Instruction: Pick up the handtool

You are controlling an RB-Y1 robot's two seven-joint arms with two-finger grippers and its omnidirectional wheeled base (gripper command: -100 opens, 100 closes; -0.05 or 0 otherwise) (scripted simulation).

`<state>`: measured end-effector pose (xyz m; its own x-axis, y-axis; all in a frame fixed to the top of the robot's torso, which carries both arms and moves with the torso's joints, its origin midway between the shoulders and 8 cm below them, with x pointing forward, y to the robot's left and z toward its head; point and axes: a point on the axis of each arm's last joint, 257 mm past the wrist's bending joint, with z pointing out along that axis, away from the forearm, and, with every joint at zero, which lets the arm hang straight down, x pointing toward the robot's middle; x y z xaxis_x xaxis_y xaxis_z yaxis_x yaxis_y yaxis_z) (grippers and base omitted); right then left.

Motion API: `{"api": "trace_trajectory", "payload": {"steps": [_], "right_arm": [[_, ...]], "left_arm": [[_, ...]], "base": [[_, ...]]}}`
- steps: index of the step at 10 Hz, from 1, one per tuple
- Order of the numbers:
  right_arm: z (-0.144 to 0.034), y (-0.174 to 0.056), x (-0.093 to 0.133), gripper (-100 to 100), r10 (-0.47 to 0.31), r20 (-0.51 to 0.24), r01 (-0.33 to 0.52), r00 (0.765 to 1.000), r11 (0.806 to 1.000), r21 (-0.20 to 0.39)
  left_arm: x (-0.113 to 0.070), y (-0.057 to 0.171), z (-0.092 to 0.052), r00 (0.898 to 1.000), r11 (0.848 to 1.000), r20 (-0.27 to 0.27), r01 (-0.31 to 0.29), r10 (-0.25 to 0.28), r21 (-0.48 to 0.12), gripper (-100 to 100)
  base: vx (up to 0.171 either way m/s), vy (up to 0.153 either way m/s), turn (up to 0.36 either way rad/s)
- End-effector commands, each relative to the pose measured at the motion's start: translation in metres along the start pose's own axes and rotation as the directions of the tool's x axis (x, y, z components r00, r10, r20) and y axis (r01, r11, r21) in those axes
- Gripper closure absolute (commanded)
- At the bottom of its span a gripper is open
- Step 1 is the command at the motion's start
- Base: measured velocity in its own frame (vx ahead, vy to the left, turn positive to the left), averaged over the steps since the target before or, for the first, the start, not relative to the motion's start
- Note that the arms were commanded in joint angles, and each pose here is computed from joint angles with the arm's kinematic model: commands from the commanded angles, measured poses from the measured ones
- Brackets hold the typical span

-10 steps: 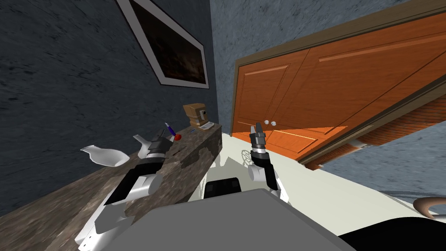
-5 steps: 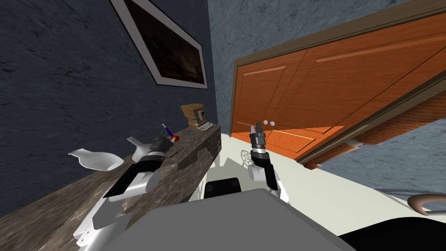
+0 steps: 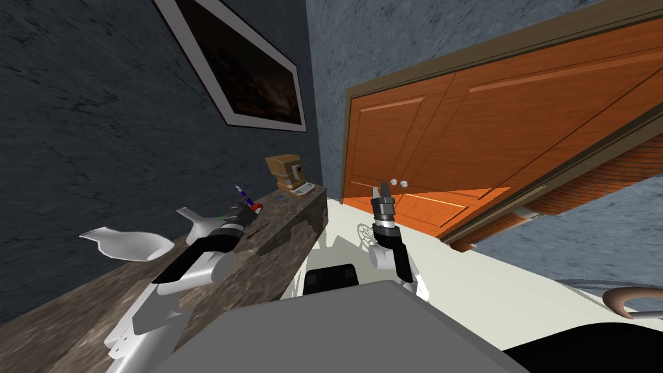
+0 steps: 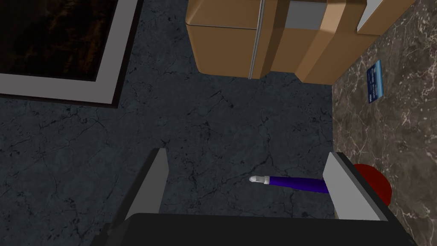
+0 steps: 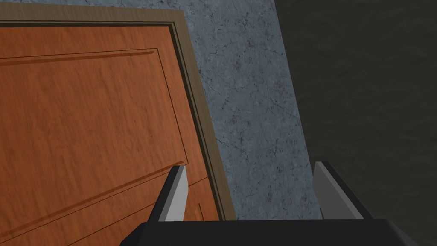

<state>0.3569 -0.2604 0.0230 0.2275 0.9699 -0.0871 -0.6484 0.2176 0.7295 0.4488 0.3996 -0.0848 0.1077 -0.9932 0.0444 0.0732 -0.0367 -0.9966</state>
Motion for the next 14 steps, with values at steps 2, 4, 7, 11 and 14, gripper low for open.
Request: {"api": "trace_trajectory", "payload": {"steps": [2,4,7,11,14], "right_arm": [[0.0,0.0,0.0,0,0.0,0.0,0.0,1.0,1.0,0.0],[0.0,0.0,0.0,0,0.0,0.0,0.0,1.0,1.0,0.0],[0.0,0.0,0.0,0,0.0,0.0,0.0,1.0,1.0,0.0],[0.0,0.0,0.0,0,0.0,0.0,0.0,1.0,1.0,0.0],[0.0,0.0,0.0,0,0.0,0.0,0.0,1.0,1.0,0.0]], "left_arm": [[-0.01,0.016,0.003,1.0,0.997,0.012,0.029,-0.028,-0.071,-100],[-0.011,0.027,0.002,0.999,0.993,0.02,0.03,-0.027,-0.112,-100],[-0.021,0.044,0.004,0.998,0.98,0.037,0.055,-0.049,-0.19,-100],[-0.038,0.065,0.006,0.994,0.951,0.071,0.104,-0.087,-0.293,-100],[-0.048,0.083,0.003,0.99,0.92,0.098,0.129,-0.1,-0.369,-100]], "base": [[0.028,-0.012,-0.017],[0.031,-0.014,-0.004],[0.037,-0.01,-0.012],[0.043,-0.011,-0.009],[0.041,-0.009,-0.004]]}}
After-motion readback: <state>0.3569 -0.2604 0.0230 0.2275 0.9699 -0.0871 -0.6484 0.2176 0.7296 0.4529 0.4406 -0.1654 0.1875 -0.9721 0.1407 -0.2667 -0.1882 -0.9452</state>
